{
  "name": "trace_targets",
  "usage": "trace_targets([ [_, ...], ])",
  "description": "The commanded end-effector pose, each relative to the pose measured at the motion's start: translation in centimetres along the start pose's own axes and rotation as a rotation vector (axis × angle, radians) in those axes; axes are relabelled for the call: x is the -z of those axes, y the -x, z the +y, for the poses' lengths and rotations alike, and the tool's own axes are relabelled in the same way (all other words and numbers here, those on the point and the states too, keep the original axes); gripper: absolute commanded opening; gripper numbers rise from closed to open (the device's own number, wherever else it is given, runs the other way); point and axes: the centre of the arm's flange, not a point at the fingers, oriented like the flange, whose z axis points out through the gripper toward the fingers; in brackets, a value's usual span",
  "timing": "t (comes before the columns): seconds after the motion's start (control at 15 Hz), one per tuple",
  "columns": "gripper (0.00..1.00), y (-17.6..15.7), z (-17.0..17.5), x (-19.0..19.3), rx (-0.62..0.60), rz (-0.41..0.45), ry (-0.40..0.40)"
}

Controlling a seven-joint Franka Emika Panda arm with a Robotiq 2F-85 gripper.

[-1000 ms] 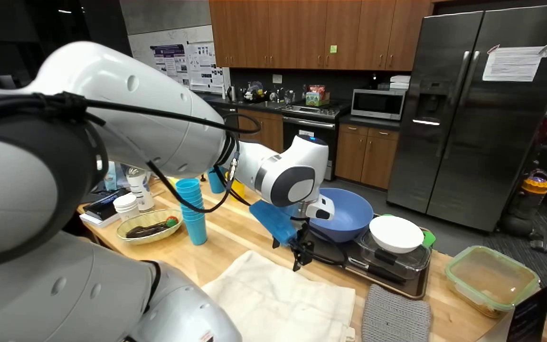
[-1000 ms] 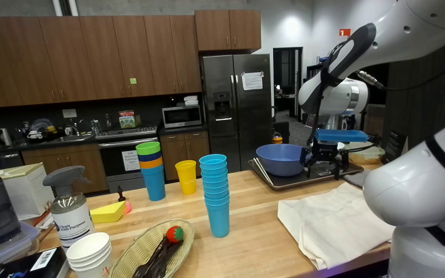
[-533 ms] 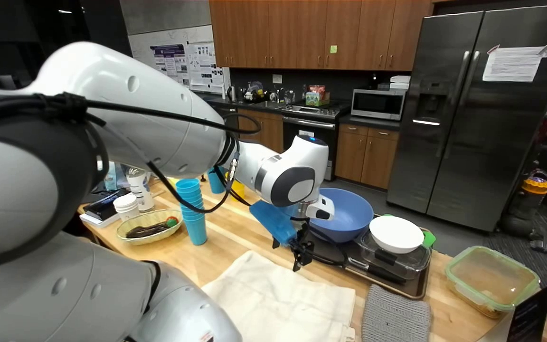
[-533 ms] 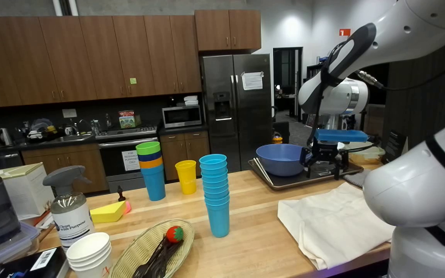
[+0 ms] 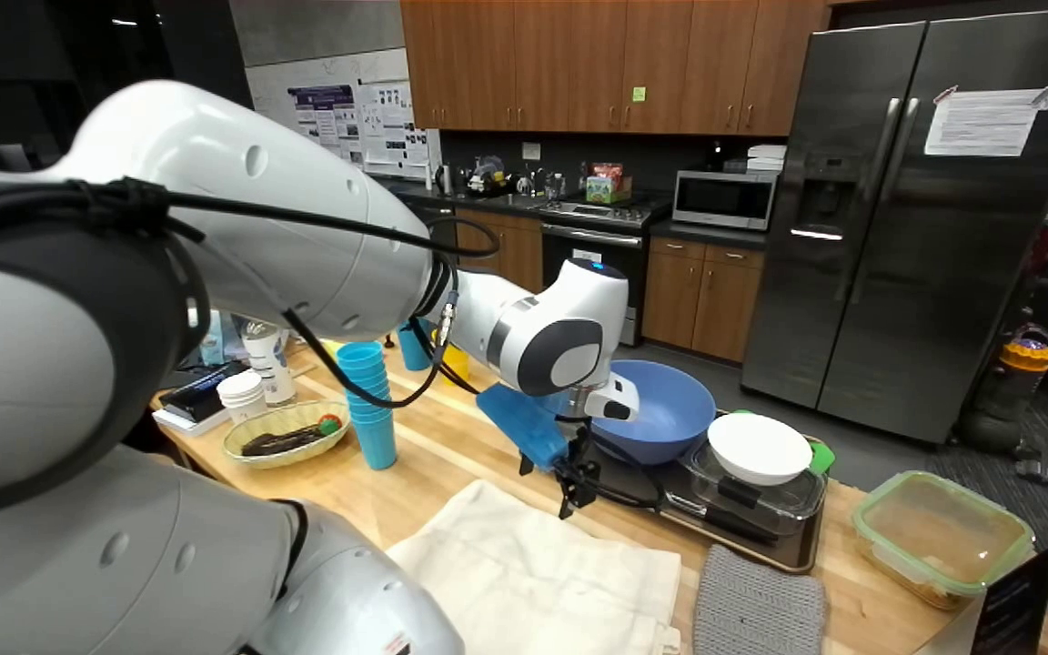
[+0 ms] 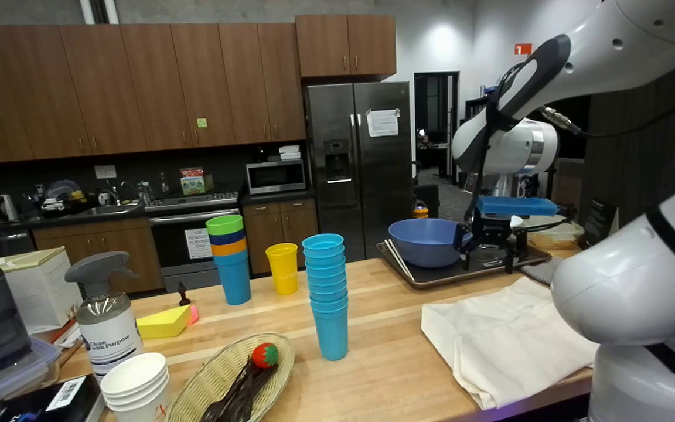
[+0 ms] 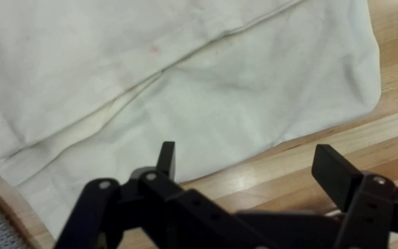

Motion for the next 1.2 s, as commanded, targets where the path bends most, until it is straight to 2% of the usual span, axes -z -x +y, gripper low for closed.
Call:
trace_targets([
  [0.0, 1.0, 0.2, -0.3, 0.2, 0.073, -0.053, -0.09],
  [0.2, 1.0, 0.4, -0.6, 0.1, 0.119, -0.086, -0.166],
  [0.53, 1.0, 0.3, -0.6, 0.0, 0.111, -0.069, -0.165],
  [0.67, 1.0, 0.1, -0.6, 0.1, 0.115, -0.021, -0.139],
  [0.93, 1.0, -0.8, -0.8, 0.3, 0.129, 0.086, -0.164],
  [1.13, 1.0, -0.9, -0.9, 0.7, 0.141, 0.099, -0.172],
])
